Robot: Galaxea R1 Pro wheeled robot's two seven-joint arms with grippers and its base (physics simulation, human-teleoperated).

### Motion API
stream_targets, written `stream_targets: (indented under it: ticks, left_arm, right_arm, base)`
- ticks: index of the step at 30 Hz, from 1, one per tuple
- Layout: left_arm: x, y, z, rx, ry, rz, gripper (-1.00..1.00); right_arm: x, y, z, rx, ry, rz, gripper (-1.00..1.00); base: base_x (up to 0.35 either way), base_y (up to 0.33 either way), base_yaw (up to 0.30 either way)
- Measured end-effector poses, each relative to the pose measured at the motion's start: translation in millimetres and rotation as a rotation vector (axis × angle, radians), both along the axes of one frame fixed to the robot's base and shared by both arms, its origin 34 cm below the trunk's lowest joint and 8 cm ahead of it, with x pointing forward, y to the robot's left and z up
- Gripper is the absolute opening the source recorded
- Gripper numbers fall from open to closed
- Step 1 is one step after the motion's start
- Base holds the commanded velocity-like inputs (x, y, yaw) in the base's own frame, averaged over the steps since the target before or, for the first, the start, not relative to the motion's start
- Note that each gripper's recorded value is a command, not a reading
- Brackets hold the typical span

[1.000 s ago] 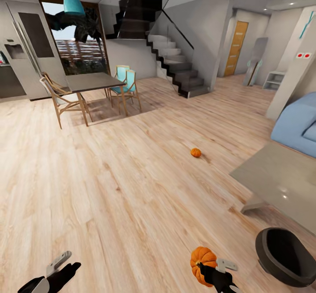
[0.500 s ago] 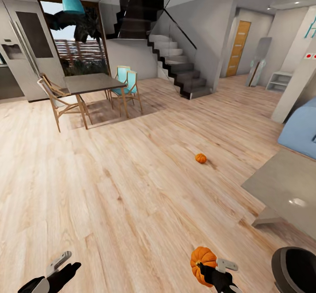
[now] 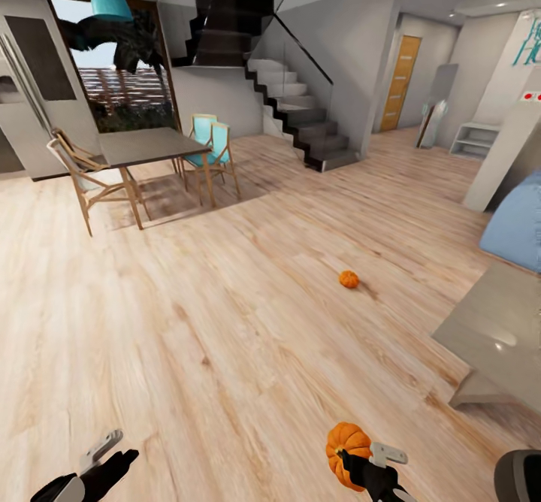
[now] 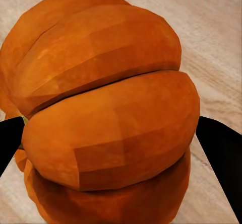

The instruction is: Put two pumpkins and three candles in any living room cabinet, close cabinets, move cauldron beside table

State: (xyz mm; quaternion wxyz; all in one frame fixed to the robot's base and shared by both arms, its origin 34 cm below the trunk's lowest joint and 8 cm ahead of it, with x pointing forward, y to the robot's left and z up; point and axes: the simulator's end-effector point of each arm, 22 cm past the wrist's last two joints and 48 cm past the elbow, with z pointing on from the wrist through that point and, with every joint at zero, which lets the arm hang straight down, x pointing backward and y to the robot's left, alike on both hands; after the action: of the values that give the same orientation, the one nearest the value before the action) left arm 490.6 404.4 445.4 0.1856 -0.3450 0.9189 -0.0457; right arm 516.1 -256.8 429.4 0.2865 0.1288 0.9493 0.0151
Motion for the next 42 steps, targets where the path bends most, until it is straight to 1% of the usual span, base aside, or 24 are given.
stream_targets:
  ticks: [8, 20, 30, 38, 42]
  left_arm:
    - [0.1, -0.1, 0.0, -0.001, 0.000, 0.001, 1.00]
    - [0.0, -0.2, -0.1, 0.000, 0.000, -0.001, 1.00]
    - [-0.1, -0.1, 0.0, 0.000, 0.000, -0.001, 1.00]
    - [-0.1, -0.2, 0.0, 0.000, 0.000, -0.001, 1.00]
    - [-0.1, -0.2, -0.1, 0.000, 0.000, -0.001, 1.00]
  right_arm:
    - [-0.1, 0.0, 0.0, 0.001, 0.000, -0.001, -1.00]
    - [-0.1, -0.2, 0.0, 0.000, 0.000, -0.002, -1.00]
    - [-0.1, -0.1, 0.0, 0.000, 0.000, -0.001, -1.00]
    - [0.0, 0.1, 0.0, 0.000, 0.000, 0.000, -1.00]
    - [-0.1, 0.0, -0.1, 0.001, 0.000, -0.001, -1.00]
  base:
    - [0.284, 0.212, -0.276]
    - [0.294, 0.127, -0.271]
    - [0.301, 0.105, -0.030]
    - [0.315, 0.018, -0.014]
    - [0.319, 0.001, -0.150]
